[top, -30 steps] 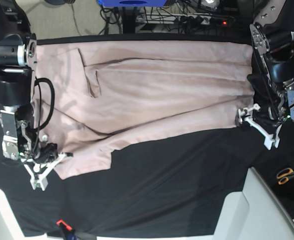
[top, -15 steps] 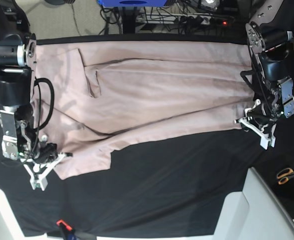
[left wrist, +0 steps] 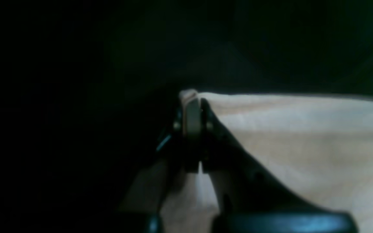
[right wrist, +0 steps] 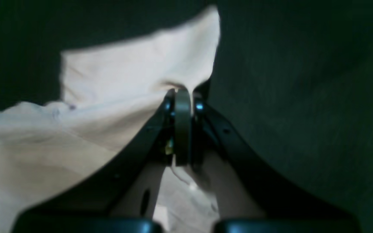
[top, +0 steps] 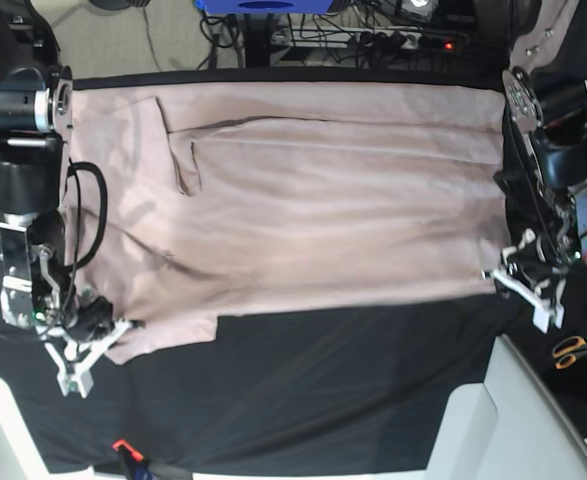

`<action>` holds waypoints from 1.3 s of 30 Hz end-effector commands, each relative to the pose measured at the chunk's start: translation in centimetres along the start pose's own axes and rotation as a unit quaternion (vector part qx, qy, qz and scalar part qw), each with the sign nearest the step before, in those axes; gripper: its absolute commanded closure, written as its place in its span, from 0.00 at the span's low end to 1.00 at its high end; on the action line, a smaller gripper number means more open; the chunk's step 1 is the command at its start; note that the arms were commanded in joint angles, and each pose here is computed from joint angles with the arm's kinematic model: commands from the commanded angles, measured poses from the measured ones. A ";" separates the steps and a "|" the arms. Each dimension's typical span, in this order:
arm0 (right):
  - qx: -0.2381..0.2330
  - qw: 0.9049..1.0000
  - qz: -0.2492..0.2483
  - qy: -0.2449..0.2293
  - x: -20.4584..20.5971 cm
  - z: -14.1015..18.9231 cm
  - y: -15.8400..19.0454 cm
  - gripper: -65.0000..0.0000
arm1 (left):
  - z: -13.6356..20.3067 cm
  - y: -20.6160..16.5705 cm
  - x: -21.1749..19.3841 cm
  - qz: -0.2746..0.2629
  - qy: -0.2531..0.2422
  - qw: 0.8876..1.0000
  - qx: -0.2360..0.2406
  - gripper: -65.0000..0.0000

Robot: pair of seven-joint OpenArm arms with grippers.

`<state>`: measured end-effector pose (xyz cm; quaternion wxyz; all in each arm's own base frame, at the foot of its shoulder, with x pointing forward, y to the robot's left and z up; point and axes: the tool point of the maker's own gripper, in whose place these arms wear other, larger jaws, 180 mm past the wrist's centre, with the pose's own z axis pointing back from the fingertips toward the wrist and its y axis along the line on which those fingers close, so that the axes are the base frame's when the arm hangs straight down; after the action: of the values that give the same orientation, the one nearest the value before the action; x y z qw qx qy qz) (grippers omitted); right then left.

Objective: Fold the T-shirt properly
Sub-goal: 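Lift the hem with both grippers and fold it over toward the collar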

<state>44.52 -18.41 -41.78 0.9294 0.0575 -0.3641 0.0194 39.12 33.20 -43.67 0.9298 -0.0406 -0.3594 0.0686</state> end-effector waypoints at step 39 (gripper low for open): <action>0.007 0.993 0.026 -0.116 3.3 1.3 -1.3 0.99 | 2.7 -2.0 5.6 -0.085 -0.072 0.994 0.003 1.00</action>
<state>44.68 -19.34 -40.99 0.8946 0.0606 -0.4410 0.0401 39.92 31.26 -40.40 0.9202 -0.0105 -0.3912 -0.0085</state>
